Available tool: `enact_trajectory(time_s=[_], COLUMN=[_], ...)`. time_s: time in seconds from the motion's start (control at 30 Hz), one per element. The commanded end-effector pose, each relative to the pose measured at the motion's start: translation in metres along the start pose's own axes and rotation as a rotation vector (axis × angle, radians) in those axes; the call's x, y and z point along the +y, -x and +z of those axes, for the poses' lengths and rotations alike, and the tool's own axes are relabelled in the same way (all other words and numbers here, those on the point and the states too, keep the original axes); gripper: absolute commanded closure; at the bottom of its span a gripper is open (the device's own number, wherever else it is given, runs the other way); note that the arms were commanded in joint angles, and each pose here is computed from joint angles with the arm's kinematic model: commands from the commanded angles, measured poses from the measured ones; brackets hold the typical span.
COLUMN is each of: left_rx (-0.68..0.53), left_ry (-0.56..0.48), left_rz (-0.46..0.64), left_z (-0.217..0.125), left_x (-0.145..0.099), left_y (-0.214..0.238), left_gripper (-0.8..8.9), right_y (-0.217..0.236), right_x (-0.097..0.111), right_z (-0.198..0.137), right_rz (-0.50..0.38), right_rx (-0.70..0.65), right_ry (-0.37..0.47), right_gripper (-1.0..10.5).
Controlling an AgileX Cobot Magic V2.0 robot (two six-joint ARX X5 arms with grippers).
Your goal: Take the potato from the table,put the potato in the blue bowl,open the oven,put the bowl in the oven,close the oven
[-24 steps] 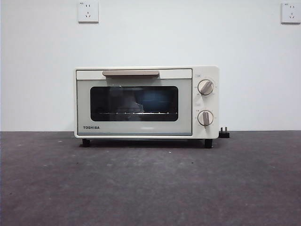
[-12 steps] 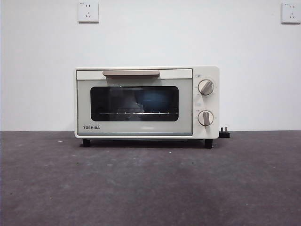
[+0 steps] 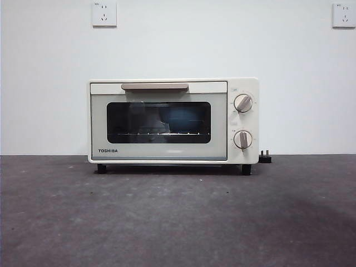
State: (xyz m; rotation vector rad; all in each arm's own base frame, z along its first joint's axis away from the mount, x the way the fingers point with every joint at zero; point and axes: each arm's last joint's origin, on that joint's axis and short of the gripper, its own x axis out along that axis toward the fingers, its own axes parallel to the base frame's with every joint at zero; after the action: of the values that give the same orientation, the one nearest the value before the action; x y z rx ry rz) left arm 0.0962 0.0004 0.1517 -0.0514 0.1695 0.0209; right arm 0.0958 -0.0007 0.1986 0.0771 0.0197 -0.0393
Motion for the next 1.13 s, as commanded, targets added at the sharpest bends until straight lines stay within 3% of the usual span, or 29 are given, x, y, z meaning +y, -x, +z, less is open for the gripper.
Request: enact_trajectory(time_s=[0.03, 0.2, 0.5, 1.13], left_rx=[0.002, 0.002, 0.009, 0.013], left_ry=[-0.008, -0.008, -0.008, -0.008], left_rz=[0.004, 0.004, 0.005, 0.005], left_z=[-0.003, -0.003, -0.003, -0.003], left_x=[0.0, 0.0, 0.001, 0.001], left_y=[-0.001, -0.001, -0.001, -0.002], left_gripper=[8.18, 8.18, 8.18, 8.17], right_y=[-0.001, -0.002, -0.001, -0.001], right_x=[-0.001, -0.002, -0.003, -0.003], right_z=[-0.015, -0.038, -0.048, -0.048], right_rz=[-0.001, 0.014, 0.012, 0.013], right_rx=[0.005, 0.049, 0.155, 0.158], right_ry=[0.012, 0.008, 0.124, 0.102], right_gripper=[9.5, 9.5, 9.5, 9.5])
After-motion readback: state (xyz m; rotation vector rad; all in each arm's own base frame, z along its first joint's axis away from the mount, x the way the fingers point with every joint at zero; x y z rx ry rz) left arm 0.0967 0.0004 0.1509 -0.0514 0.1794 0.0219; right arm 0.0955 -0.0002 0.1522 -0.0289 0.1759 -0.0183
